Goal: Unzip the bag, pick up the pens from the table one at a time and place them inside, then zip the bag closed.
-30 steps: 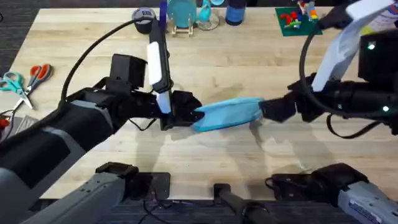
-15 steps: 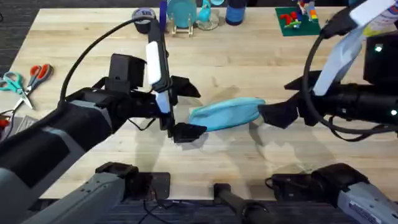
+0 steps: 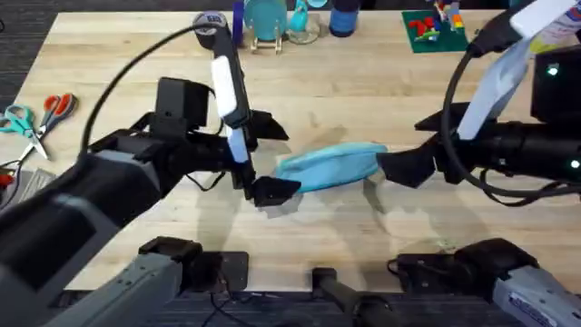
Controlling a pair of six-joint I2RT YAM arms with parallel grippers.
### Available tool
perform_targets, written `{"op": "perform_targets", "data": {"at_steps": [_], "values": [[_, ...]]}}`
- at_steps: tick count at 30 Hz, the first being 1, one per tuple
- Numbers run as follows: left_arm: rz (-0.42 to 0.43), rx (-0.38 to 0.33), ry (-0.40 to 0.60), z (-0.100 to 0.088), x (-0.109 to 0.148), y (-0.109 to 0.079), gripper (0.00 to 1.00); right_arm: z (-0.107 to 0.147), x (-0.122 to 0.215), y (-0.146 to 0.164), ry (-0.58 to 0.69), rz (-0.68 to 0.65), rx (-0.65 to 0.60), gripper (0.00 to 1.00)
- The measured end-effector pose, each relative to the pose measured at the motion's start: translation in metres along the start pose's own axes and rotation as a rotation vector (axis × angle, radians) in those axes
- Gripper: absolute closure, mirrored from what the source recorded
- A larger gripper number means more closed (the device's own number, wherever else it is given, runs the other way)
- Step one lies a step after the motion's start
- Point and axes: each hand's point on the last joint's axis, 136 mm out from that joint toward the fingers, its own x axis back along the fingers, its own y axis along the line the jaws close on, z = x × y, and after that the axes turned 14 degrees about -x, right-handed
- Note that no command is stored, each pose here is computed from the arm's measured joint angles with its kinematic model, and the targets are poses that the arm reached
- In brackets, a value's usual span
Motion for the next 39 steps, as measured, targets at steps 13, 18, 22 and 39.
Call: {"op": "perform_targets", "data": {"at_steps": [13,18,22,39], "values": [[-0.181,0.246,0.176,-0.039,0.067,-0.014,0.006,0.006,0.0,0.0,0.023,0.0,-0.006,0.004],[-0.233,0.376,0.257,-0.048,0.095,-0.033,0.005,0.011,0.0,0.0,0.043,0.0,-0.012,0.004],[-0.252,0.444,0.295,-0.057,0.115,-0.047,0.006,0.011,0.0,0.0,0.044,0.001,-0.012,0.004],[-0.322,0.552,0.282,-0.075,0.136,-0.046,0.005,0.011,0.0,0.0,0.044,0.001,-0.012,0.004]]}}
